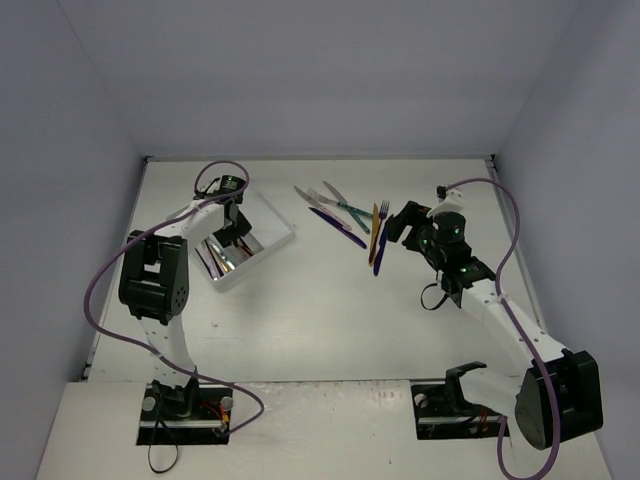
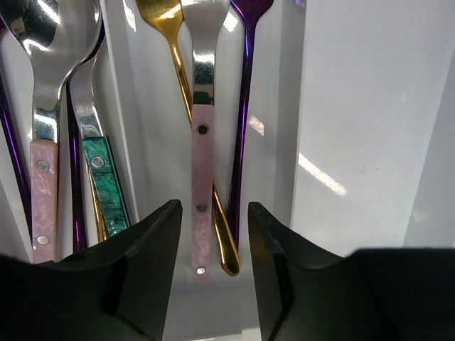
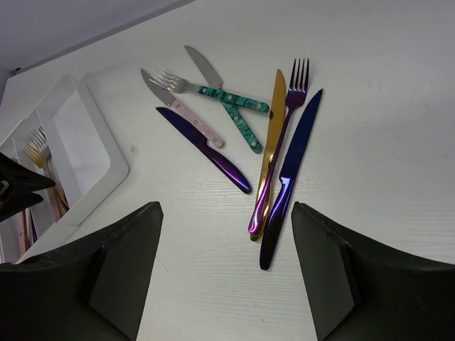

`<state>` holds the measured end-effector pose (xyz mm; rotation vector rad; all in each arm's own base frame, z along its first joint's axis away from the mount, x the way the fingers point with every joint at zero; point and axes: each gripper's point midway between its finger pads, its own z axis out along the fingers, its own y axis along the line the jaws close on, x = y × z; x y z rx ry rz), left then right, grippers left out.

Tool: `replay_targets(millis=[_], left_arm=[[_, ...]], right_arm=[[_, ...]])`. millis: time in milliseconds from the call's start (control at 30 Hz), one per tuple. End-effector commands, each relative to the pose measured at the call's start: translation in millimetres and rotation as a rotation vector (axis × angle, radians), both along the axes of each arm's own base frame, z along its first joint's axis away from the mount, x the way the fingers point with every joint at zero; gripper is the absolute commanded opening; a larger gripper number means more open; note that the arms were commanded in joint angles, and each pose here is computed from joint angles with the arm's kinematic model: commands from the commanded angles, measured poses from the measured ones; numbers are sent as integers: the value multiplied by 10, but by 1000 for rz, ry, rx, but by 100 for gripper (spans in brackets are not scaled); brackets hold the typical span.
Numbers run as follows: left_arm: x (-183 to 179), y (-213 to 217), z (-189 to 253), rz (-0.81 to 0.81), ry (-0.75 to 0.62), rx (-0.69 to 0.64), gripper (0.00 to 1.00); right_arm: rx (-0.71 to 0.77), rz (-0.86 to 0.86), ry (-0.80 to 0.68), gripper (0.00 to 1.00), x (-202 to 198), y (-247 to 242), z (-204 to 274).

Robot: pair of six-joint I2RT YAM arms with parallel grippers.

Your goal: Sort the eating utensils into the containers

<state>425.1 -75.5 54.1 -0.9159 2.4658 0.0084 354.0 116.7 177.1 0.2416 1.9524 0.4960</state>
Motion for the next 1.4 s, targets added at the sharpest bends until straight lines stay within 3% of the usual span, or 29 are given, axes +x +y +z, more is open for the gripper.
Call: replay_targets(millis=[0,167,467,567,767,867,1367], left_arm=[[166,23,613,-13,-159,-4,41],[133,31,1160,-80,-275,34,44],[-434,405,2056,-238,-482,243,69],[-668,516,2089,-274,-497,296,77],[-1039,655,1998,-363,-504,394,83],[-1123,723,1959,-361,-521,431,89],[-1160,710,1925,-378,-517,430,91]], right_arm=[[-1,12,-57,70,102,14,165],[-30,12,-41,70,183,8,121],[-156,10,44,68,602,-1,-163],[-166,-10,84,62,789,11,-307],[-186,-68,176,35,1147,26,-691],[-191,-95,202,34,1265,24,-786],[-268,-130,306,29,1444,23,-1363]])
